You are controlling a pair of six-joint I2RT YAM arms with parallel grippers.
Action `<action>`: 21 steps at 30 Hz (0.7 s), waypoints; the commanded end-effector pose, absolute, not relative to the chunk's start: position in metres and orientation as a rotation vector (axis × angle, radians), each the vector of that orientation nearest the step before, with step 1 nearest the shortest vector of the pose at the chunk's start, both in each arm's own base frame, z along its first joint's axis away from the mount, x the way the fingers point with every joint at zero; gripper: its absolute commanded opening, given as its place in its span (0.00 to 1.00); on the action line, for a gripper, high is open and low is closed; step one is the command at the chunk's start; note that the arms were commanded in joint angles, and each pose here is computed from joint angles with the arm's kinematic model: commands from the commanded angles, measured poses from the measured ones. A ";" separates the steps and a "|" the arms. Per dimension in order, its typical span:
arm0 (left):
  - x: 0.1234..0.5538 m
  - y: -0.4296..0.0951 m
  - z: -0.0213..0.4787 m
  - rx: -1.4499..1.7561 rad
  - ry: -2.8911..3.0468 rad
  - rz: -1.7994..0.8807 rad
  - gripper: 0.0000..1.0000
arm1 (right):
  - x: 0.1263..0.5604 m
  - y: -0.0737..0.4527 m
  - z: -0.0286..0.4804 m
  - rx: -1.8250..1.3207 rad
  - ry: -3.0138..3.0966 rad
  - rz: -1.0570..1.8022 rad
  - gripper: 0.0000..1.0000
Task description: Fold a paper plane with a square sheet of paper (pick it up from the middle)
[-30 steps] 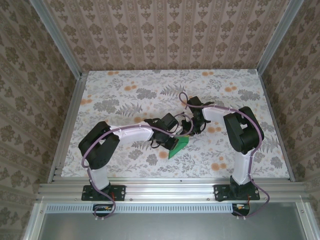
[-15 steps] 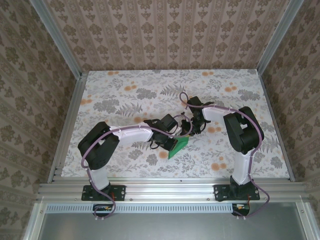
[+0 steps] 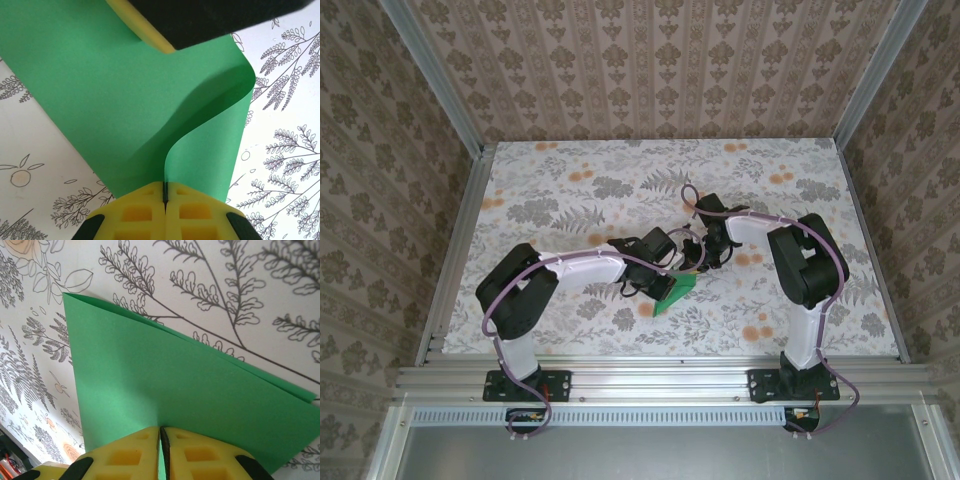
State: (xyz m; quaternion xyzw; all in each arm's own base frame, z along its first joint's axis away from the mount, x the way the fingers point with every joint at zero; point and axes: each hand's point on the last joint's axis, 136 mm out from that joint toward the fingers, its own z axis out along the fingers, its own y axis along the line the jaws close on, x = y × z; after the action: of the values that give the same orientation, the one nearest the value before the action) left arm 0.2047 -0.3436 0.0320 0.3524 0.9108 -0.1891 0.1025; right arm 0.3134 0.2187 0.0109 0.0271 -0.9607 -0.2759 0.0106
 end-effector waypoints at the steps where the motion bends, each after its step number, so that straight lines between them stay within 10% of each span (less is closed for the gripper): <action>1: 0.205 -0.340 0.029 1.058 2.683 -0.542 0.03 | 0.308 0.212 0.003 0.021 -2.998 -0.821 0.15; 21: 0.209 -0.343 0.043 1.045 2.642 -0.563 0.03 | 0.308 0.185 -0.005 0.022 -3.052 -0.676 0.12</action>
State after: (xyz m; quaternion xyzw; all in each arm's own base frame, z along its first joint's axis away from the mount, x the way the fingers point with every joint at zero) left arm 0.2031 -0.3393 0.0263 0.3518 0.9122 -0.1841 0.1010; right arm 0.3206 0.1971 0.0144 0.0042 -0.9684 -0.2486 -0.0176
